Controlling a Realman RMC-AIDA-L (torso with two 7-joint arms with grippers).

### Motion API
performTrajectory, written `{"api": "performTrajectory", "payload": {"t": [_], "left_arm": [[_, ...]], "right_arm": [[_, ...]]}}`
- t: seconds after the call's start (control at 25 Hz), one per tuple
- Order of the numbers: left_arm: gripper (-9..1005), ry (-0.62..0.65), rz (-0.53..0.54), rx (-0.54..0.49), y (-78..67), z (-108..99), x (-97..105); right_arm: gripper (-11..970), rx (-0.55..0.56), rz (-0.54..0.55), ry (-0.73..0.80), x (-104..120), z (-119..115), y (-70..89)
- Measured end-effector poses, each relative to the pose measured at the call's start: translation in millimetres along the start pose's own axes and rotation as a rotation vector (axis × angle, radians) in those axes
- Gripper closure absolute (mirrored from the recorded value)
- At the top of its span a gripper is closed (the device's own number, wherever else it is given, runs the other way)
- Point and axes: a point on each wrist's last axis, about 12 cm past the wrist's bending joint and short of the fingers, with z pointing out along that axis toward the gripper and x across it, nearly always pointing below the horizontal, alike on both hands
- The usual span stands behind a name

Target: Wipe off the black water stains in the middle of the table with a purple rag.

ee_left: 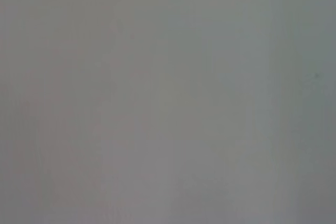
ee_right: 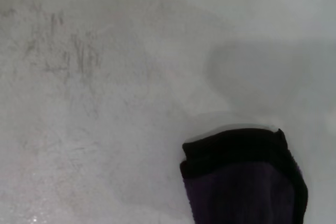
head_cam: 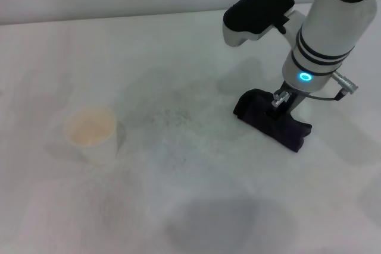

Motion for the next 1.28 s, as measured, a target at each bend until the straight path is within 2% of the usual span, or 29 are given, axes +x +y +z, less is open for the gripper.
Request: {"api": "performTrajectory", "payload": {"t": [0.32,0.48,0.76,0.84,1.04,1.28], "left_arm": [[119,-0.002,0.000,-0.002,0.5,0,-1],[119,-0.005,0.000,-0.002,0.3,1,-1],[120,-0.001,0.002,-0.004,-1.7,1,0],[120,0.000,0.000,-0.004,-2.5,0,1],[120,-0.001,0.006,-0.014,-3.0,-1,2],[119,-0.006,-0.022,-0.074,-2.6,-5,5]], "right_arm": [[764,-0.036,0.014,-0.045,6,-2,-3.7],[679,-0.061,0.029,-0.135,9,-14,-11.1],[530,-0.199,0.097,-0.388,29,-27,-52.2],[518,-0.212,0.105,-0.458,37,-28,-66.0],[501,-0.155,0.135,-0.629,61,-20,-100.2],[501,-0.065,0.228,-0.819,87,-3,-138.9]]}}
